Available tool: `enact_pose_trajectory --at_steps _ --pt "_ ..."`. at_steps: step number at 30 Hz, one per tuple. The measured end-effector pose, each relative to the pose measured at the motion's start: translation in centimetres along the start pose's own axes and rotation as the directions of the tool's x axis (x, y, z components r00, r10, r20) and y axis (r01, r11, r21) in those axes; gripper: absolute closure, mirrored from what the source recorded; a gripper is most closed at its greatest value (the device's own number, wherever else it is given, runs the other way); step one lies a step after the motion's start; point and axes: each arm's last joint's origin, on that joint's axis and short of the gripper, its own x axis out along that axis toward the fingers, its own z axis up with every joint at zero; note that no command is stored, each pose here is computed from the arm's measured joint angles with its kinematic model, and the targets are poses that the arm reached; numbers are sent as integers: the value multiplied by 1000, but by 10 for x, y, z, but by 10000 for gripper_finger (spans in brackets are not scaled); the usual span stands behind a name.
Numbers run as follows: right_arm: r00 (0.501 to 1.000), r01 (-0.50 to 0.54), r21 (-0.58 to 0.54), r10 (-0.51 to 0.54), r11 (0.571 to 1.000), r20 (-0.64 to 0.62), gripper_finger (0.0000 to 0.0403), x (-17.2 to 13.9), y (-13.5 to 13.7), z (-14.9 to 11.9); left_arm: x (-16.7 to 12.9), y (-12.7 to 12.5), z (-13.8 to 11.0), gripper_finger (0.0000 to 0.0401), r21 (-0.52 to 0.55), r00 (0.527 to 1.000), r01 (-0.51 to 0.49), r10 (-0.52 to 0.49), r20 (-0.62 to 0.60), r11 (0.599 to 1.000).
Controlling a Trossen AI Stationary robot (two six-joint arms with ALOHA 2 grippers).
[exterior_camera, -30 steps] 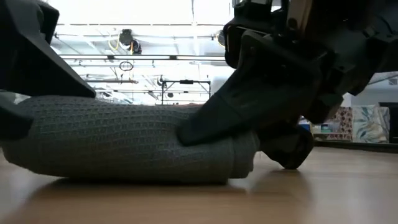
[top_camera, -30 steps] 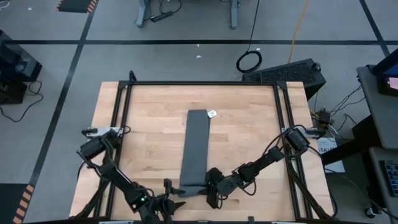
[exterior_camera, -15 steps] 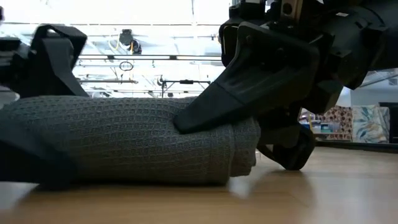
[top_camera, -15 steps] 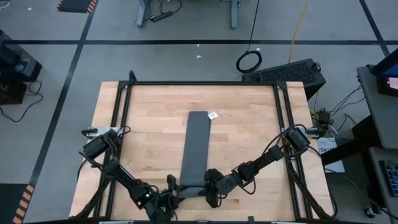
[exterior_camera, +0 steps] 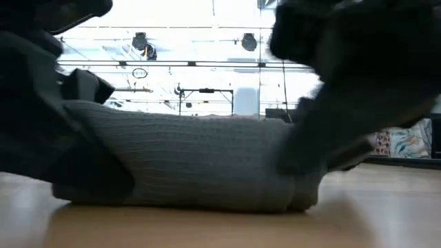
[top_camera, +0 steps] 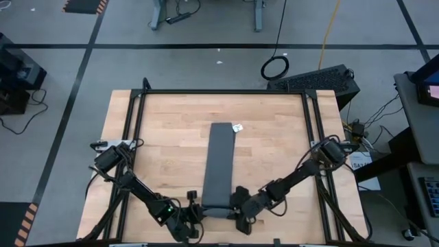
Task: Roll towel into tight, uniform cylinder
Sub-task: Roll the towel
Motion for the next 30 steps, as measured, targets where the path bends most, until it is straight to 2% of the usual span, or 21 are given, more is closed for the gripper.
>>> enact_pose_trajectory --at_steps 2,5,7,10,12,15,18,20,23,26,30 --pt "998 36 -80 -40 996 -48 238 -8 6 -8 1 1 1 360 -37 1000 16 -17 -11 999" --pt "994 88 -182 -99 979 -52 203 -16 18 -24 4 3 4 357 -106 998 49 -53 -33 993" --pt "993 109 -257 -116 960 -13 186 -19 27 -34 6 5 6 355 -138 996 67 -74 -45 988" --pt "982 180 -370 -146 911 117 172 -23 42 -47 11 8 12 354 -181 989 126 -138 -53 975" --pt "964 242 -460 -157 854 216 168 -28 51 -51 15 11 17 353 -215 981 169 -185 -57 962" --pt "928 337 -576 -157 745 339 168 -33 62 -54 21 17 23 352 -284 970 210 -234 -56 936" --pt "920 366 -689 -131 625 370 168 -34 68 -54 25 22 28 352 -333 964 230 -262 -52 914" --pt "921 373 -729 -137 574 364 168 -32 66 -57 28 25 30 351 -352 962 234 -268 -49 906" --pt "917 392 -739 -172 548 360 167 -22 57 -60 31 28 33 351 -372 961 243 -276 -36 896" --pt "894 445 -714 -226 540 387 167 -12 47 -66 32 30 35 351 -384 956 261 -291 -21 886" --pt "869 489 -675 -246 553 429 167 -5 43 -69 33 30 36 350 -399 955 263 -296 -22 878"
